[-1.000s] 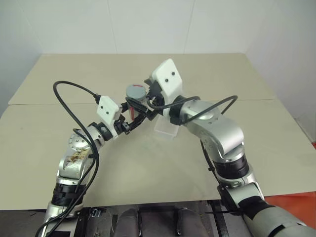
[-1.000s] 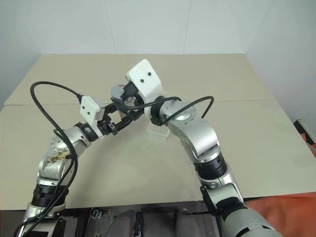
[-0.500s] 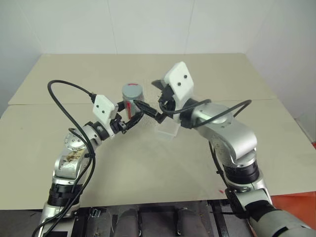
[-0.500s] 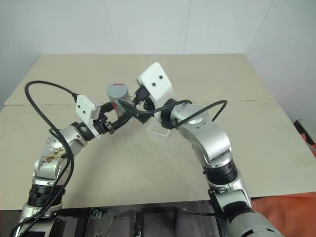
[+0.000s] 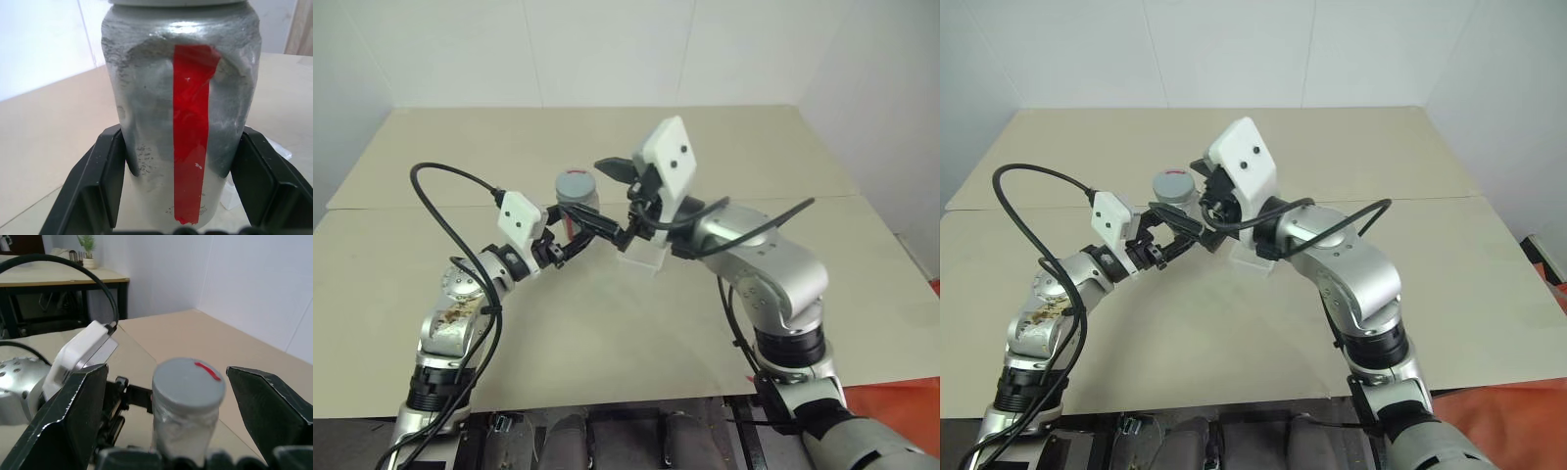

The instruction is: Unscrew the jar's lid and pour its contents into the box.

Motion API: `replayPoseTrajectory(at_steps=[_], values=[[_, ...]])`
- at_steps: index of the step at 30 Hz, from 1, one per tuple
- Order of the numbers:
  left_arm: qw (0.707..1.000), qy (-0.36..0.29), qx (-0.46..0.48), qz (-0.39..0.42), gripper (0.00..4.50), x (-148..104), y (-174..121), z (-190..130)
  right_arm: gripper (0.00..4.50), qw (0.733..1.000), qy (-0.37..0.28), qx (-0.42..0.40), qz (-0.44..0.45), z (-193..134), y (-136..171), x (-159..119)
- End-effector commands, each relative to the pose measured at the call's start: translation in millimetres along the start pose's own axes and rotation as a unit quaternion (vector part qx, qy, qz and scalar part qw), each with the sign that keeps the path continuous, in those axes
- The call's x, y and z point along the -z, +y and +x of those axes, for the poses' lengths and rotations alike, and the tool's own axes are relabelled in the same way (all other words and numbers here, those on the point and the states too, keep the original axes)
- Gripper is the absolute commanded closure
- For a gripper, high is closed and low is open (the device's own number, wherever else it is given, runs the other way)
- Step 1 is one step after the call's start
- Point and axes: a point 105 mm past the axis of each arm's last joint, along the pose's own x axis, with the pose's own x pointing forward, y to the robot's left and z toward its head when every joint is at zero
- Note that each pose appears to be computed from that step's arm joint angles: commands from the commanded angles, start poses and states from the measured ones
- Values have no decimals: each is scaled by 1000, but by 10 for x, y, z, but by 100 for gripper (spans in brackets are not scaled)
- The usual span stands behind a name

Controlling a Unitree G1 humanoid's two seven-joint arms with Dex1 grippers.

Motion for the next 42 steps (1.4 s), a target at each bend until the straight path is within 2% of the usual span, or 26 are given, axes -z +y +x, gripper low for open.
replayPoseTrajectory(at_steps=[1, 15, 42], values=[[999, -25, 11, 16, 172, -162, -40, 25, 3, 999, -17, 29, -36, 91, -48, -115], [999, -25, 7, 18, 172, -167, -26, 6, 3, 997, 2, 55, -53, 277, -101, -41], [1000, -17, 0, 19, 172, -178, 44, -37, 3, 994, 37, 87, -58, -104, -282, 112]])
